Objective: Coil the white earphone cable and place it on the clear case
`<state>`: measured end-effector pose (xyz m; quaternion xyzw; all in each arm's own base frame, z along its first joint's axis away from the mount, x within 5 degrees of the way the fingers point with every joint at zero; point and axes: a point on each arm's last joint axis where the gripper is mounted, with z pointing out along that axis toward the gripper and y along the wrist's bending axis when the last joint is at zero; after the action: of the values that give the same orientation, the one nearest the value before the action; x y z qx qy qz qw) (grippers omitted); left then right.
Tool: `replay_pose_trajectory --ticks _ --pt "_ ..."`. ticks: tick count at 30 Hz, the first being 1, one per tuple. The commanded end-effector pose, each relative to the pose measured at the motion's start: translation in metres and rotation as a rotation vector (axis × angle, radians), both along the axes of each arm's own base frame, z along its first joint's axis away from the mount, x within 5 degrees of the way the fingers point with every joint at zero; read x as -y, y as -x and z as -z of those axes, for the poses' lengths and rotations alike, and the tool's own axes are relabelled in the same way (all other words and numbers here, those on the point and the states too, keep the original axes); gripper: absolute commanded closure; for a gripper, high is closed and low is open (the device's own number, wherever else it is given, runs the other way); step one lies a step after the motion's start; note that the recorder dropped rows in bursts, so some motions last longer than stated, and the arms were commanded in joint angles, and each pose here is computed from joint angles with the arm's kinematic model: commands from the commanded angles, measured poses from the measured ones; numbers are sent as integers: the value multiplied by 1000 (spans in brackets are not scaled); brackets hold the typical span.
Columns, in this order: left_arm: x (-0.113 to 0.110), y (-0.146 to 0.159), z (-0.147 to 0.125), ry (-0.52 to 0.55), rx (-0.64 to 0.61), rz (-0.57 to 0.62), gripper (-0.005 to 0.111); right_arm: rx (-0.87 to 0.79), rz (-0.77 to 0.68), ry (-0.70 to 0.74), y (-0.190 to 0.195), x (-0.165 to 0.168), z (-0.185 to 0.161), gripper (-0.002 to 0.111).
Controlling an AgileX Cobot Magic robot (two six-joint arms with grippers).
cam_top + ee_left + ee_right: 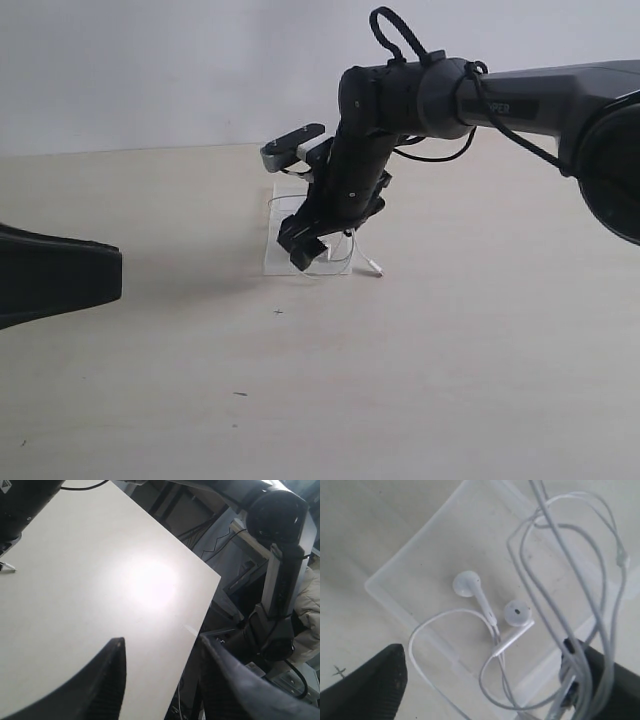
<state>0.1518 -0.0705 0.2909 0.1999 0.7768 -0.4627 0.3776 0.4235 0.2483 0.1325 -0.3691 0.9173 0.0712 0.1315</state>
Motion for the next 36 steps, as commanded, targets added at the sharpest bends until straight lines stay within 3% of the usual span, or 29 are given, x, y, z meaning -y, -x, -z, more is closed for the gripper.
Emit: replay_pose_trajectory --ticks 1,9,16,32,36 --pt "0 0 0 1 5 -6 61 8 9 -9 0 0 -10 23" --pt "0 0 0 1 5 -6 61 -34 1 43 4 4 -9 8" --pt "0 0 0 1 5 -6 61 -5 46 73 3 8 -17 8" --pt "0 0 0 1 5 -6 61 114 110 -19 -4 5 -43 8" --pt "0 0 0 1 5 -6 61 160 115 34 -7 10 -44 8"
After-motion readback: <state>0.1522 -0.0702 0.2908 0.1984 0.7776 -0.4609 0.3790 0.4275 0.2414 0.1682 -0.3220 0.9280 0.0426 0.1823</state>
